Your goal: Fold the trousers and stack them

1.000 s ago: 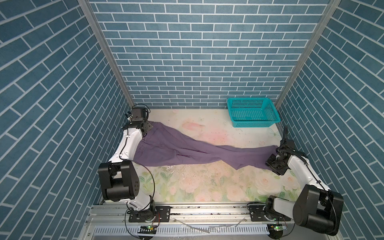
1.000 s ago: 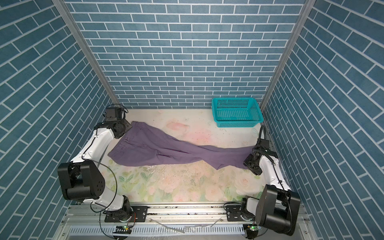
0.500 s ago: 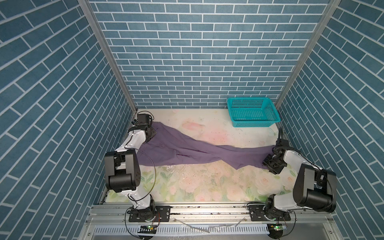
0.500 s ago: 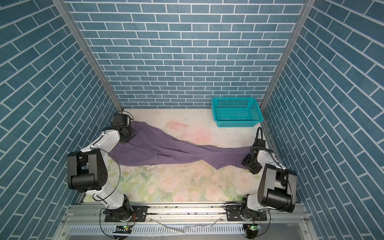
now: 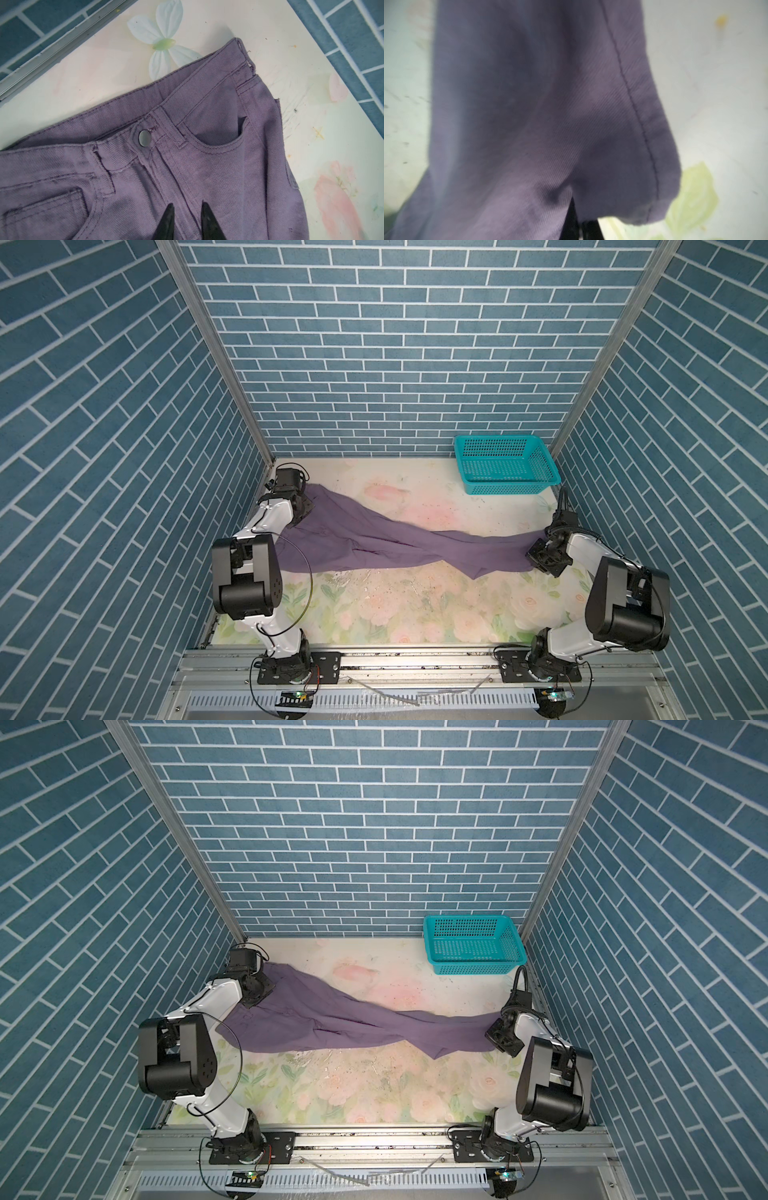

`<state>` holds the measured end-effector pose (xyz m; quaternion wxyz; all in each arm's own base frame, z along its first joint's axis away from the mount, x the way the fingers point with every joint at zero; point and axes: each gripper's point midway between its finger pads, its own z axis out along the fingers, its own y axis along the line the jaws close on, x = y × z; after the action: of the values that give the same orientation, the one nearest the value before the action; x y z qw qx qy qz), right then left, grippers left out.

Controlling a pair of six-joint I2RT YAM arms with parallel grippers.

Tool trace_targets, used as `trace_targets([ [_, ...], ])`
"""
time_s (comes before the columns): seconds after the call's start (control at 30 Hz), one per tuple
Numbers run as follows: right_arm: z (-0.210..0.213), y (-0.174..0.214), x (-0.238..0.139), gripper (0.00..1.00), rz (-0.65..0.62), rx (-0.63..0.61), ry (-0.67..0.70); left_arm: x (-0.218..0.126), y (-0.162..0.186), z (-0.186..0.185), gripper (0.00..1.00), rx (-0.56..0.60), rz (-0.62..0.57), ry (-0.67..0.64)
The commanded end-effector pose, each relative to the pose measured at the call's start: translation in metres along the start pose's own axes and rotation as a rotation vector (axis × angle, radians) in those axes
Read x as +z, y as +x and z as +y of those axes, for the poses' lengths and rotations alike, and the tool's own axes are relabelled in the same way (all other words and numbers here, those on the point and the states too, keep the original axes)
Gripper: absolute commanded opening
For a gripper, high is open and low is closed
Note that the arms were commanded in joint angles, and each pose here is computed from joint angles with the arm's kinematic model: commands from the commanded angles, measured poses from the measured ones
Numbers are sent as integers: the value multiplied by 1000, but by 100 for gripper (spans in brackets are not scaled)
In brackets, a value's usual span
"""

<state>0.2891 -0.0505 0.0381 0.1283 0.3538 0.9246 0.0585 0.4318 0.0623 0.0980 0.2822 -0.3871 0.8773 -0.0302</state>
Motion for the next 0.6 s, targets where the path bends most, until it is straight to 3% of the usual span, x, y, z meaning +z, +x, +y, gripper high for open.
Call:
trace_targets([
  [0.0,12,-48,-61,0,-176,-24,-8,4,-8,-4,24,11,-4,-10],
  [0.17,15,-97,-109,0,-322,-12,5,6,-17,-4,24,35,-19,-36],
  [0.27,19,-123,-115,0,-365,7,8,13,-19,-3,17,32,-17,-50],
  [0.37,30,-146,-106,0,-363,15,-5,21,-21,-4,20,32,-11,-61],
  [0.43,38,-158,-94,0,-350,24,-18,26,-23,-5,34,38,-14,-68],
  [0.57,49,-175,-64,0,-307,40,-38,38,-28,-8,30,49,-17,-86],
])
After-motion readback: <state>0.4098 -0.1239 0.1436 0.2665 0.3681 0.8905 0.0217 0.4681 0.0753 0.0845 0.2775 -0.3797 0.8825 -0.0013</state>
